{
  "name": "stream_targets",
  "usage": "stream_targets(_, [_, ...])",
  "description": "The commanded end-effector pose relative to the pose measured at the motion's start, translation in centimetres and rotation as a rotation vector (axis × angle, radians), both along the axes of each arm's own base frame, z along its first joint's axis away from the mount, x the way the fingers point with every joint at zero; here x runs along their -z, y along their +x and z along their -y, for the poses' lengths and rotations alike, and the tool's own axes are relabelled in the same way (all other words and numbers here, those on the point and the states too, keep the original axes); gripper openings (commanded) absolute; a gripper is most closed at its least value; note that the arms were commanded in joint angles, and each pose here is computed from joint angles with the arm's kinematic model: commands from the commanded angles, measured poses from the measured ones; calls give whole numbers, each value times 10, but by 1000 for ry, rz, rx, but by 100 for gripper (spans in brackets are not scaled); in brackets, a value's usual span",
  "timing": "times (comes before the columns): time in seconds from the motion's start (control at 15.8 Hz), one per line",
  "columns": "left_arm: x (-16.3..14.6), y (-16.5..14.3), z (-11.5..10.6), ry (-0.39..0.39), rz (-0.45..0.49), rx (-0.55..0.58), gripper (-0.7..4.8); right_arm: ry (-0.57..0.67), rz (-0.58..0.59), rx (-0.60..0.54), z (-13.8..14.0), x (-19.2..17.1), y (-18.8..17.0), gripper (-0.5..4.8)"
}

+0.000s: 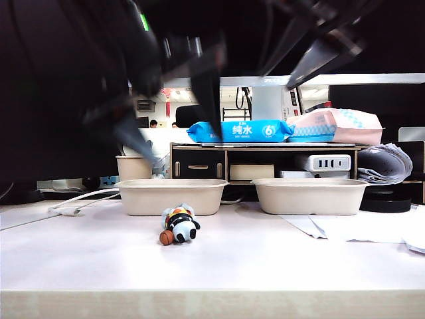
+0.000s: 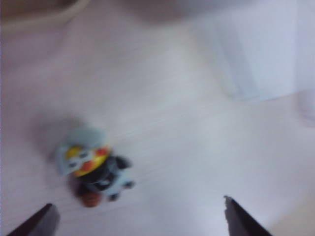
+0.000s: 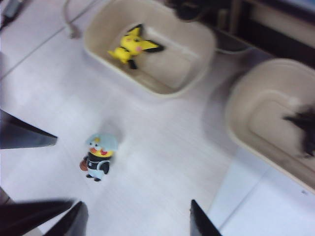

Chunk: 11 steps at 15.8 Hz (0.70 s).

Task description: Put the dolls with similar sizes into the same paper box, while dolls with different sizes go into separate paper boxes.

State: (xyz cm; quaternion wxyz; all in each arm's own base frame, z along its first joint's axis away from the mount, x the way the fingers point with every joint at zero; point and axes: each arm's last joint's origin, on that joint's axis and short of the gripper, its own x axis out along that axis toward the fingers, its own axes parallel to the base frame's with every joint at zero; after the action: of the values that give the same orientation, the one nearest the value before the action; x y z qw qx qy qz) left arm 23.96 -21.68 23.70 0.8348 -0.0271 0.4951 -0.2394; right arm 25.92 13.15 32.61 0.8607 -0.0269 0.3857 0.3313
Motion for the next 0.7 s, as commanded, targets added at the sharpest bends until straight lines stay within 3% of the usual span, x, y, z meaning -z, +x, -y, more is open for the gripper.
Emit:
stream_targets(0.06, [18, 6, 5, 18, -75, -55, 479, 5, 37, 6, 6, -10, -6, 270])
stream_targets(0.38, [24, 9, 9, -9, -85, -108, 479, -5, 15, 5, 7, -9, -8, 270])
stream_targets(0.7, [32, 10, 9, 23, -113, -114, 479, 0, 13, -1, 7, -9, -9, 270])
